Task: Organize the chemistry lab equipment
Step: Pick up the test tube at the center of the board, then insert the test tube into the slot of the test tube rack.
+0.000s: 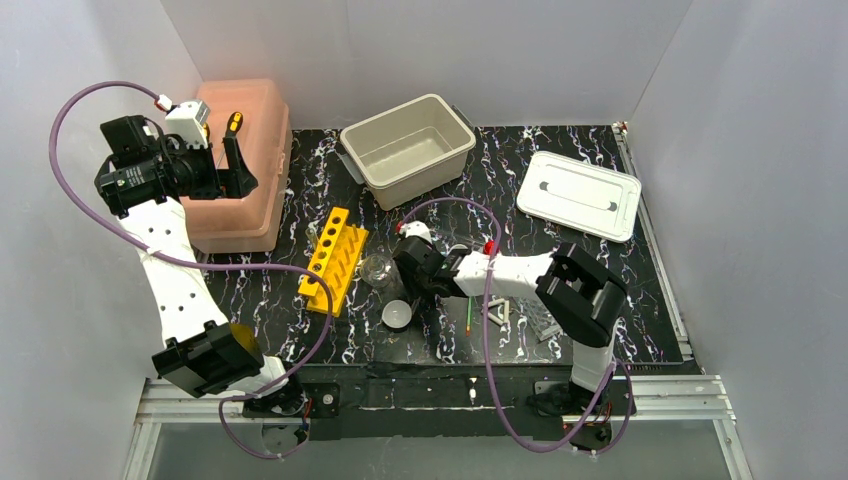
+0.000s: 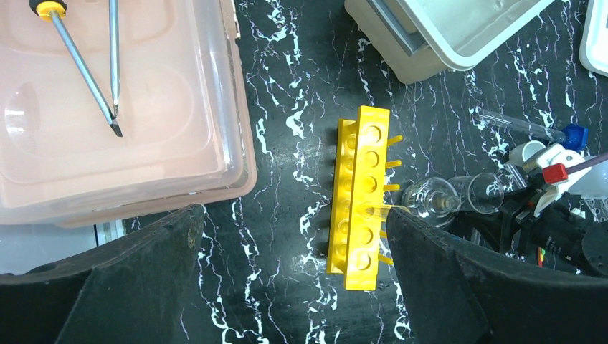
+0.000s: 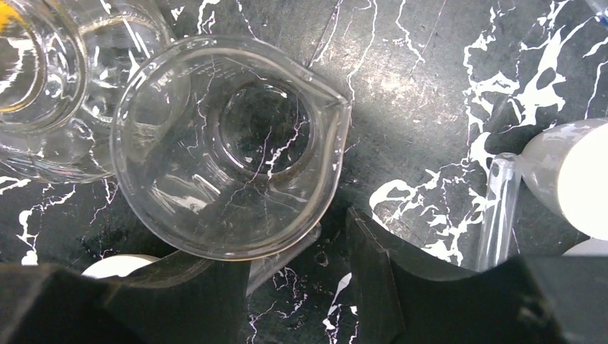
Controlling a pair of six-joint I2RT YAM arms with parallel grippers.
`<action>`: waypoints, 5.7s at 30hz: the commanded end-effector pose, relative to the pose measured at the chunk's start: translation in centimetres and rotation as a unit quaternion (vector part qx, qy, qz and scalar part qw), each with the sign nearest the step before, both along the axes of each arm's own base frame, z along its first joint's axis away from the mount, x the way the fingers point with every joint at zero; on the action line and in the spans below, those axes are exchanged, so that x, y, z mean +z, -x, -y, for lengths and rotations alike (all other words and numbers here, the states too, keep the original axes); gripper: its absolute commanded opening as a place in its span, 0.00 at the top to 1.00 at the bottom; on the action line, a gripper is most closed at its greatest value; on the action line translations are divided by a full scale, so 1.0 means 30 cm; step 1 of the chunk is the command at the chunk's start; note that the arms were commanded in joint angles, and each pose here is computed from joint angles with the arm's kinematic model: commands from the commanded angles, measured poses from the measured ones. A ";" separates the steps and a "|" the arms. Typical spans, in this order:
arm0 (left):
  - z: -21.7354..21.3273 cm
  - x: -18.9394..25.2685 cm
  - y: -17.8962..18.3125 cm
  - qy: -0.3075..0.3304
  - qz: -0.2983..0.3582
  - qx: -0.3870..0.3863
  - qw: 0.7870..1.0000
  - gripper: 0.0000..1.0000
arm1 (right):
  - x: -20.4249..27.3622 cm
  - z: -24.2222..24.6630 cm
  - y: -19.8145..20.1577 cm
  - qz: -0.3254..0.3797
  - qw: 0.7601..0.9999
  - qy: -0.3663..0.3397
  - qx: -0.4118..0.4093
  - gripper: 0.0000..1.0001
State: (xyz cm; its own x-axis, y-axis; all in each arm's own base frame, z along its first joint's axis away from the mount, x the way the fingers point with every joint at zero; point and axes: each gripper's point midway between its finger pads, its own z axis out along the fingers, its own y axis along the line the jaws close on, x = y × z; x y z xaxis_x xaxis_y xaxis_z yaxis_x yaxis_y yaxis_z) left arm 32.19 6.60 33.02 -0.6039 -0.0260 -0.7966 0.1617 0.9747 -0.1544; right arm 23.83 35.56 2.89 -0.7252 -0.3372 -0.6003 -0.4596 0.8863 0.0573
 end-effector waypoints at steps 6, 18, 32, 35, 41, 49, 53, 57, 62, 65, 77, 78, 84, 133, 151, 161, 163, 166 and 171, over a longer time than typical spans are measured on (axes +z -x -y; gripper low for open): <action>0.000 0.025 0.021 -0.015 0.003 -0.003 1.000 0.01 | -0.015 0.012 0.014 0.047 0.998 0.035 -0.009 0.49; 0.005 0.022 0.021 -0.012 0.003 -0.007 1.000 0.01 | 0.074 0.105 0.026 0.043 0.995 0.074 -0.051 0.23; 0.007 0.026 0.023 -0.019 0.007 -0.014 1.000 0.01 | 0.031 0.079 0.089 0.002 0.997 0.075 -0.011 0.37; 0.009 0.026 0.018 -0.014 0.008 -0.017 1.000 0.01 | 0.027 0.078 0.107 -0.006 0.998 0.069 -0.011 0.45; 0.017 0.016 0.029 -0.012 0.005 -0.021 1.000 0.01 | -0.022 0.057 0.151 -0.040 0.996 0.075 0.003 0.49; 0.035 0.039 0.067 -0.028 0.020 -0.029 0.999 0.01 | -0.022 0.077 0.153 -0.043 0.995 0.089 -0.014 0.43; 0.040 0.042 0.077 -0.030 0.023 -0.030 0.999 0.01 | -0.023 0.077 0.153 -0.043 0.995 0.088 -0.014 0.56; 0.044 0.035 0.081 -0.026 0.019 -0.030 0.999 0.01 | -0.020 0.072 0.147 -0.039 0.995 0.090 -0.009 0.76; 0.049 0.030 0.084 -0.023 0.017 -0.032 0.999 0.01 | 0.020 0.067 0.129 -0.021 0.996 0.084 -0.006 0.97; 0.056 0.028 0.081 -0.010 0.014 -0.030 0.999 0.01 | 0.086 0.049 0.111 -0.001 0.998 0.064 0.000 0.99; 0.128 0.000 0.098 0.062 -0.027 -0.067 0.995 0.00 | 0.626 -0.192 0.063 0.185 0.948 -0.221 0.133 0.99; 0.126 -0.007 0.098 0.064 -0.033 -0.066 0.995 0.01 | 0.659 -0.221 0.074 0.203 0.934 -0.246 0.160 0.99; 0.118 -0.030 0.094 0.070 -0.052 -0.064 0.994 0.01 | 0.717 -0.405 0.083 0.239 0.890 -0.300 0.248 0.99; 0.033 -0.055 0.057 0.026 -0.085 -0.044 0.995 0.01 | 0.646 -0.539 0.024 0.348 0.685 -0.573 0.284 0.99; 0.023 -0.068 0.067 0.010 -0.086 -0.045 0.995 0.01 | 0.599 -0.585 0.024 0.343 0.691 -0.565 0.290 0.99; 0.019 -0.065 0.066 0.006 -0.085 -0.044 0.995 0.01 | 0.613 -0.584 0.031 0.355 0.686 -0.561 0.297 0.99; 0.017 -0.066 0.067 0.004 -0.085 -0.044 0.995 0.01 | 0.626 -0.586 0.035 0.360 0.685 -0.557 0.301 0.99; 0.017 -0.066 0.067 0.003 -0.085 -0.044 0.995 0.01 | 0.628 -0.583 0.034 0.367 0.685 -0.553 0.300 0.99; 0.016 -0.065 0.072 -0.002 -0.084 -0.045 0.995 0.01 | 0.654 -0.577 0.035 0.377 0.679 -0.554 0.300 0.99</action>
